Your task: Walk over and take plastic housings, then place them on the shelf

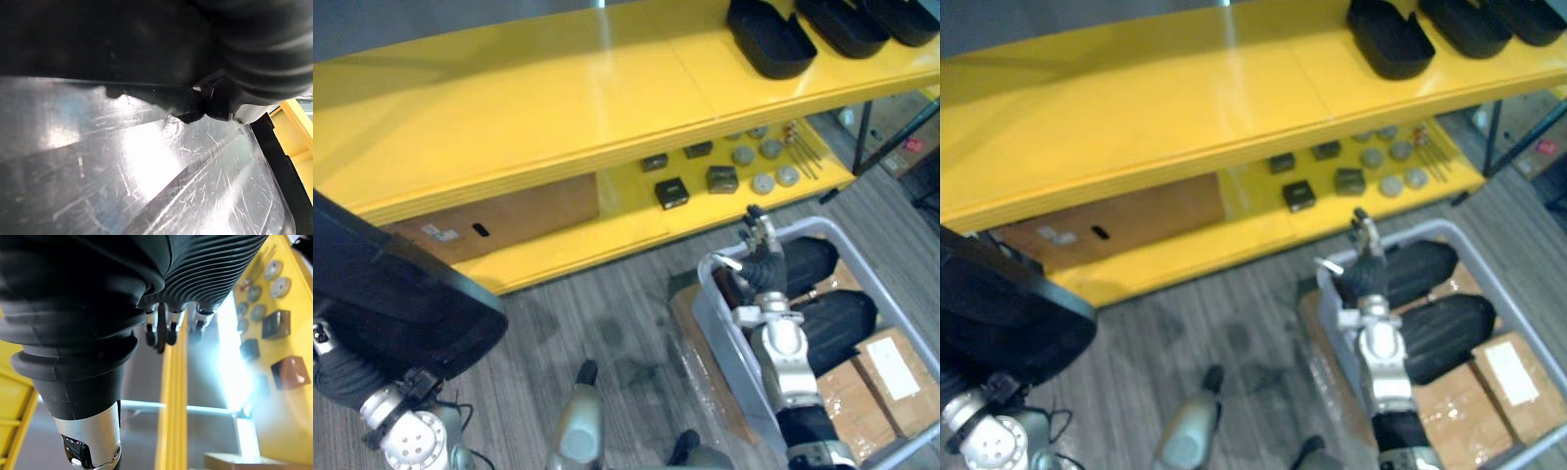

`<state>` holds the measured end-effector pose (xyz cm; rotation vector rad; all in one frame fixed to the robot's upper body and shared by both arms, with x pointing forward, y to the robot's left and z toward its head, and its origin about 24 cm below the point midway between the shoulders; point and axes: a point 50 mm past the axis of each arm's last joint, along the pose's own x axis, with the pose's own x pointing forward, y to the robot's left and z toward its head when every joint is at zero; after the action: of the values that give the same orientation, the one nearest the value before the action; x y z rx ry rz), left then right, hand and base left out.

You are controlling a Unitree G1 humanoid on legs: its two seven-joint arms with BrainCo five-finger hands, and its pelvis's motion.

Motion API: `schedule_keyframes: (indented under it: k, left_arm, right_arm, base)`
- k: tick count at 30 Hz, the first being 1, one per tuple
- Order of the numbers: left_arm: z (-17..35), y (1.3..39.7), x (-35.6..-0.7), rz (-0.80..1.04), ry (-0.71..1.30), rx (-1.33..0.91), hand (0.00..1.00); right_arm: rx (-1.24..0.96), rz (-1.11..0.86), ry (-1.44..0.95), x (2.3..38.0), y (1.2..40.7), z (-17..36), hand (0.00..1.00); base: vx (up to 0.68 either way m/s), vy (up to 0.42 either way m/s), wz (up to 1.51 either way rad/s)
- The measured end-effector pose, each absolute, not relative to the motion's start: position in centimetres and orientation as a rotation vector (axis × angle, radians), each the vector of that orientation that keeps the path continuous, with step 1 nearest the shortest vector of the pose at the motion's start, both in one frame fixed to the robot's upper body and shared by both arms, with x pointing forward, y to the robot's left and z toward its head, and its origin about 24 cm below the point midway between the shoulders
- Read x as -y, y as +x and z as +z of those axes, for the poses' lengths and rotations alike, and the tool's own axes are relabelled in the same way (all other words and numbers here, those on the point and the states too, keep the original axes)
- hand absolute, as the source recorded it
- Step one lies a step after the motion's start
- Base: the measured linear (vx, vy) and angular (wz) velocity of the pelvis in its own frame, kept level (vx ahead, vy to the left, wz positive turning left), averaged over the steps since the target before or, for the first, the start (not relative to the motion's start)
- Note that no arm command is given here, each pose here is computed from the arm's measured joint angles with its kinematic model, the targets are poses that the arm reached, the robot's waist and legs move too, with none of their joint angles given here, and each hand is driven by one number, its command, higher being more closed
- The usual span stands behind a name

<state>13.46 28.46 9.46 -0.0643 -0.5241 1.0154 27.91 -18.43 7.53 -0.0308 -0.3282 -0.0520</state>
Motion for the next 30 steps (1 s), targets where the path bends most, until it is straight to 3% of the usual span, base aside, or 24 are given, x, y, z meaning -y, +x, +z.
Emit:
schedule_keyframes:
  k: [7,12,22,30]
  left_arm:
    - [8.9,11.9,-28.8,1.036,0.045,0.469,1.00]
    - [10.5,10.8,-29.6,1.039,0.136,0.525,1.00]
    - [12.6,13.8,-29.6,0.893,0.069,0.611,1.00]
    - [10.7,14.5,-28.0,0.879,-0.029,0.522,1.00]
  right_arm:
    - [0.216,-0.148,0.026,19.1,24.8,4.2,0.00]
    - [0.252,-0.189,-0.001,19.1,24.1,4.3,0.00]
    - [0.509,-0.391,-0.189,26.8,24.0,11.5,0.00]
    - [0.576,-0.374,-0.128,28.3,24.4,13.8,0.00]
  base:
    - [0.07,0.100,0.24]
    - [0.18,0.119,0.63]
    - [0.28,-0.147,0.97]
    - [0.15,-0.230,0.50]
